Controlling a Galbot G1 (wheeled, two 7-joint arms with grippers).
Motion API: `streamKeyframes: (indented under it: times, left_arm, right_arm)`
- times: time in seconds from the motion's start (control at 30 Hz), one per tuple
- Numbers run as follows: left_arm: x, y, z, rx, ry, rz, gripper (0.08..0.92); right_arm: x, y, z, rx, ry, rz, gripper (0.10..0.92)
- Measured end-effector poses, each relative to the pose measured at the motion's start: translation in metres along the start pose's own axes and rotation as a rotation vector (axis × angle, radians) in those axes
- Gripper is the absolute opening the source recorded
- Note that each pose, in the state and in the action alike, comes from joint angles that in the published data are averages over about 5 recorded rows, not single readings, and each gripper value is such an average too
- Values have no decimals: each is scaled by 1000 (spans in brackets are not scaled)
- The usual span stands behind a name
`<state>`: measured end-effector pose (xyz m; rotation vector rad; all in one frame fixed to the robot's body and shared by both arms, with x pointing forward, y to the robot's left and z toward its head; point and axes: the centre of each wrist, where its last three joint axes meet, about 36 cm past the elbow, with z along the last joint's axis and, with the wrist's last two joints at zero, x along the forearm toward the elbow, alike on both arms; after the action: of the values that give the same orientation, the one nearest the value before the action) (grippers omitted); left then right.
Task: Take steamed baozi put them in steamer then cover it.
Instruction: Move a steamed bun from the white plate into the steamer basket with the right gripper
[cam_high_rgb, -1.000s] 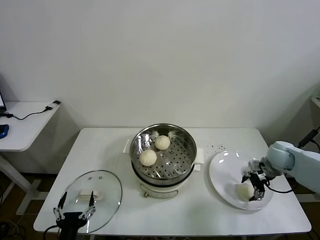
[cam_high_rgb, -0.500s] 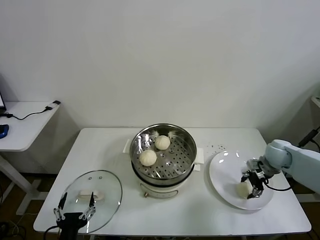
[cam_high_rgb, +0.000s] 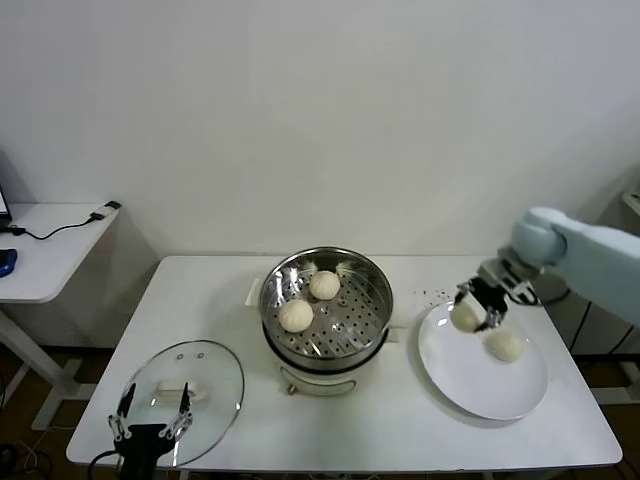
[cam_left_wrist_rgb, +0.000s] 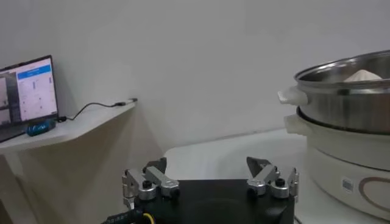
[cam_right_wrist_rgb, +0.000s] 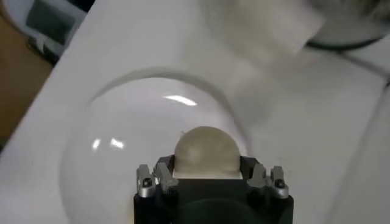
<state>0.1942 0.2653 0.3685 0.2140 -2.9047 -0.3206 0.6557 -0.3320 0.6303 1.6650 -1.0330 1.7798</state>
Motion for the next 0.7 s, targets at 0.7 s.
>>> streamKeyframes:
  times: [0.7]
  left_arm:
    - [-1, -2, 0, -16, 8, 9, 823]
  right_arm:
    - [21, -163, -183, 721, -47, -44, 679]
